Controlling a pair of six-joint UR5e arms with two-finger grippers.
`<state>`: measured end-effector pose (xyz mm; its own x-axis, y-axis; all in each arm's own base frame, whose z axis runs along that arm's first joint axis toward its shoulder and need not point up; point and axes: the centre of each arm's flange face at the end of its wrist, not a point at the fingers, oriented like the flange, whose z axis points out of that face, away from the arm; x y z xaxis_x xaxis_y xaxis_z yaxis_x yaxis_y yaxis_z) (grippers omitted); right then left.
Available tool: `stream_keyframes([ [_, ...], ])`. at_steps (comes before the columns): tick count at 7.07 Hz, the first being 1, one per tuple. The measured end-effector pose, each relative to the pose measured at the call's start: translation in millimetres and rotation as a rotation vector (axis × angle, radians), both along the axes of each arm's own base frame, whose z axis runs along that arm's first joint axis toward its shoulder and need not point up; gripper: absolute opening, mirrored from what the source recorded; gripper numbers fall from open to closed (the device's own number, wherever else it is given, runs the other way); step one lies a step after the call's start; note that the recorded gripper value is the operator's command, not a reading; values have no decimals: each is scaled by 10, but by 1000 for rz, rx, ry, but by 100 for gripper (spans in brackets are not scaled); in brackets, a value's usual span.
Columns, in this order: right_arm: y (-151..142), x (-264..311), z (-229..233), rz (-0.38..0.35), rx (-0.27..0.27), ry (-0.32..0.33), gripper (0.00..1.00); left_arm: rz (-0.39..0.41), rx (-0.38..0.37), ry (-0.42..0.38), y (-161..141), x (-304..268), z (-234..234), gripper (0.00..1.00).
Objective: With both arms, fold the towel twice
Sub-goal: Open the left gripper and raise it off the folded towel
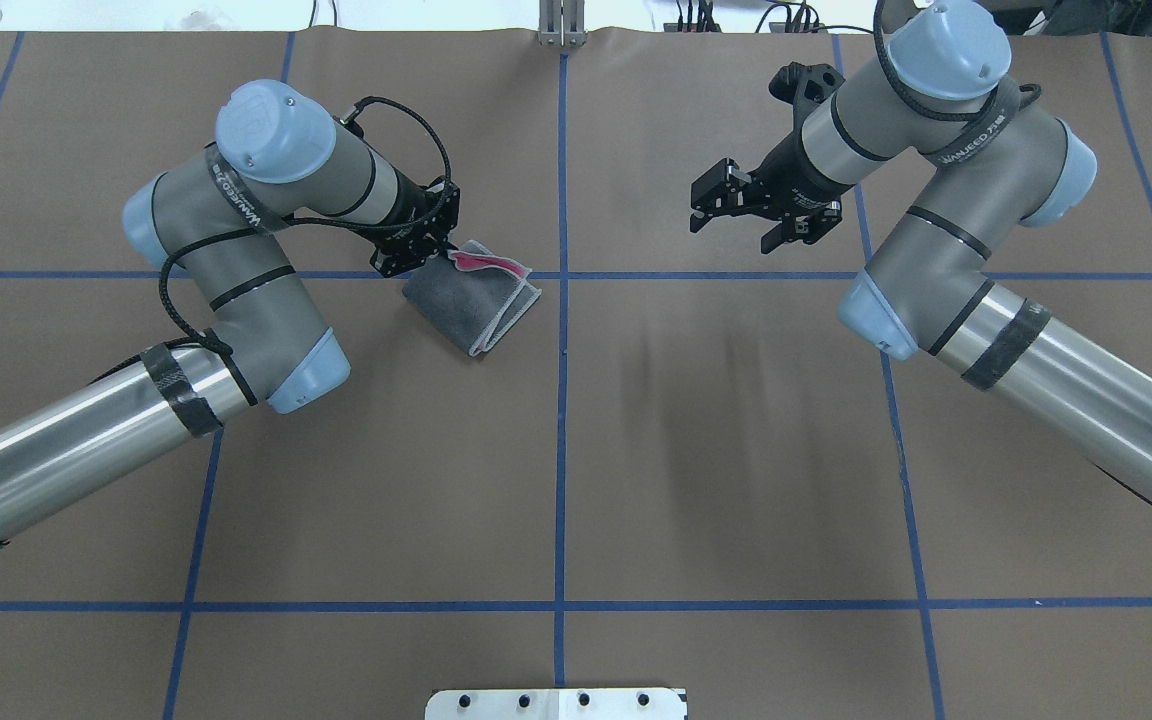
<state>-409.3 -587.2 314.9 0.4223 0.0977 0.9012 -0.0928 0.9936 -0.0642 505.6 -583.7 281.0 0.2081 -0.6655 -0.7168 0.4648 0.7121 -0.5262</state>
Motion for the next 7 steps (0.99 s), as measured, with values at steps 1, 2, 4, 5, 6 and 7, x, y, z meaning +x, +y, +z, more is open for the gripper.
stream_keyframes([
  [1, 3, -2, 8, -1, -1, 1, 100, 1, -1, -3, -44, 65, -43, 100],
  [2, 4, -3, 11, -1, 0, 1, 100, -1, -3, -6, -102, 115, -97, 100],
  [4, 4, -6, 14, -1, 0, 2, 100, -8, -2, -6, -188, 105, -149, 100],
  [5, 4, -6, 17, -1, -1, 2, 100, -9, -1, -8, -202, 101, -149, 100],
  [6, 3, -6, 24, -1, -1, 3, 100, -7, -3, -12, -209, 116, -123, 100],
  [7, 2, -7, 28, -1, -2, 4, 100, -5, -4, -15, -219, 141, -79, 100],
])
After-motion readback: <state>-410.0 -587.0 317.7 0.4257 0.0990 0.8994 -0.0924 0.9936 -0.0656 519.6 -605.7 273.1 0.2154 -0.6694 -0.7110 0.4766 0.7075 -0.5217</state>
